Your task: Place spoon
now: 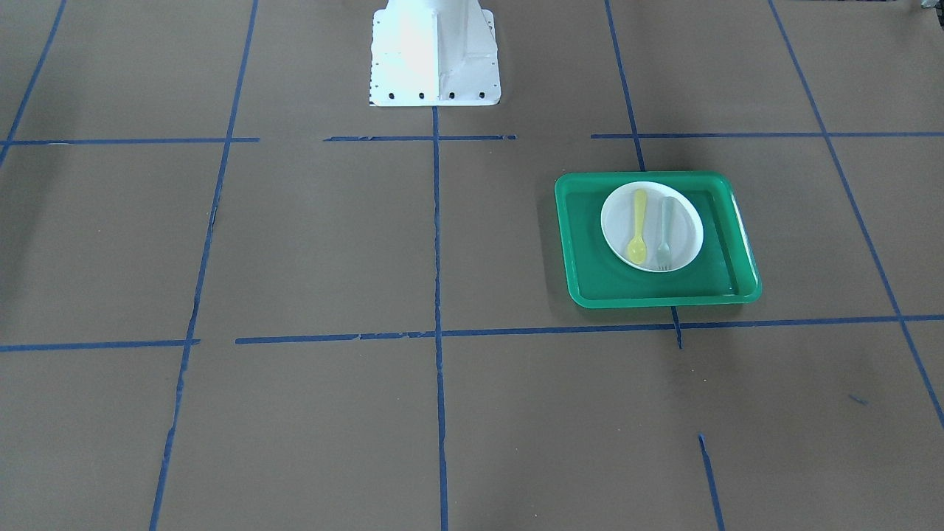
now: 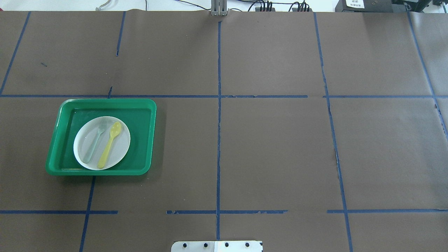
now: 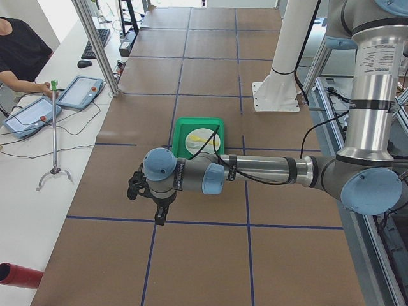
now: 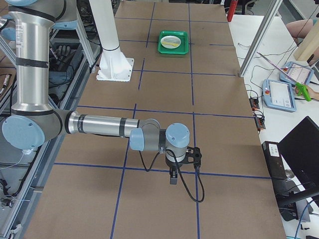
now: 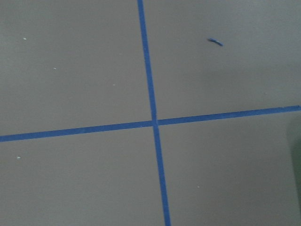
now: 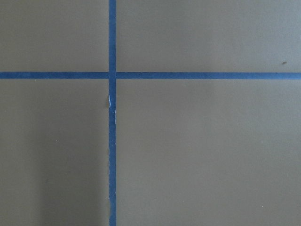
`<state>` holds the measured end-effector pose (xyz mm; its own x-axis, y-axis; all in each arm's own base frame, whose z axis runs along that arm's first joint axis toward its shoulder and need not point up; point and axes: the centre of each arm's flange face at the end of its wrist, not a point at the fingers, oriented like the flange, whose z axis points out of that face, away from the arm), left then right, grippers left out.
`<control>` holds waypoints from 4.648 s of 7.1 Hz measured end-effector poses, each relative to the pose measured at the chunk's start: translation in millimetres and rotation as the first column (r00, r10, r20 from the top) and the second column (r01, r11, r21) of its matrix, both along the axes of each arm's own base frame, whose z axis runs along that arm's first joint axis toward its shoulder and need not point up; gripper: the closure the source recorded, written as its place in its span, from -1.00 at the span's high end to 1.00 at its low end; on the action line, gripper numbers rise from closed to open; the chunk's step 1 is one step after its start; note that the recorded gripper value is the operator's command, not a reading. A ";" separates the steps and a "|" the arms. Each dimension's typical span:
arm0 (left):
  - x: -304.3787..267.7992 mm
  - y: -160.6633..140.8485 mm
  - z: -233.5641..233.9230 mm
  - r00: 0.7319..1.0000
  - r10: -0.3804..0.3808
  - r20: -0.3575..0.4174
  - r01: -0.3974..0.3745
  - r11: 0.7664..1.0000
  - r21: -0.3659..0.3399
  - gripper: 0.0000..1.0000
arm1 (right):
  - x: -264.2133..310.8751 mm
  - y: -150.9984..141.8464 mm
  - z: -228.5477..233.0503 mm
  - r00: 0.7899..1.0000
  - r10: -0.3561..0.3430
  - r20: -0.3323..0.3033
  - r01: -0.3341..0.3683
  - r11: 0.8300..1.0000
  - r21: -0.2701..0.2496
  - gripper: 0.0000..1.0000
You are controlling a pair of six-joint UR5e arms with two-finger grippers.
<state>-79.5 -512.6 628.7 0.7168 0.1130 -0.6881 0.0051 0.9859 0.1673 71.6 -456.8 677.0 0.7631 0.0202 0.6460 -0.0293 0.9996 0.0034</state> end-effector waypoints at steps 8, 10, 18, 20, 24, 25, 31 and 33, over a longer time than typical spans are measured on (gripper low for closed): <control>121.3 -2.8 -60.2 0.998 0.004 -0.055 -0.001 0.999 0.051 0.95 | 0.0 -0.4 0.1 1.000 0.000 0.000 0.000 1.000 0.000 1.00; 210.1 5.2 -131.9 0.997 0.008 -0.073 -0.003 0.998 0.065 1.00 | 0.0 -0.5 0.0 1.000 0.000 0.000 0.000 1.000 0.000 1.00; 451.3 79.5 -215.5 0.982 0.173 -0.075 -0.167 0.983 0.082 0.58 | 0.1 -0.5 -0.4 1.000 0.000 -0.001 0.000 1.000 0.001 1.00; 464.2 81.8 -209.2 0.981 0.189 -0.042 -0.183 0.977 0.109 0.55 | 0.1 -0.5 -0.1 1.000 0.000 -0.001 0.000 1.000 0.000 1.00; 480.3 81.1 -195.6 0.983 0.186 0.004 -0.185 0.977 0.110 0.22 | 0.0 -0.5 -0.2 1.000 0.000 0.000 0.000 1.000 0.000 1.00; 481.8 81.8 -193.9 0.982 0.189 0.006 -0.188 0.976 0.105 0.21 | 0.0 -0.5 -0.1 1.000 0.000 0.000 0.000 1.000 0.000 1.00; 483.8 83.1 -190.6 0.982 0.191 0.007 -0.191 0.978 0.089 -1.00 | 0.1 -0.3 0.1 1.000 0.000 -0.001 0.000 1.000 0.000 1.00; 483.7 86.4 -194.2 0.977 0.211 -0.015 -0.209 0.975 0.068 -1.00 | 0.0 -0.5 -0.2 1.000 0.000 0.000 0.000 1.000 0.001 1.00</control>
<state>404.2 -426.2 434.6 0.6573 0.3051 -0.6891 -0.1966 0.9521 0.2341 71.6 -457.2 676.7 0.7628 0.0199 0.6463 -0.0294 0.9996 0.0039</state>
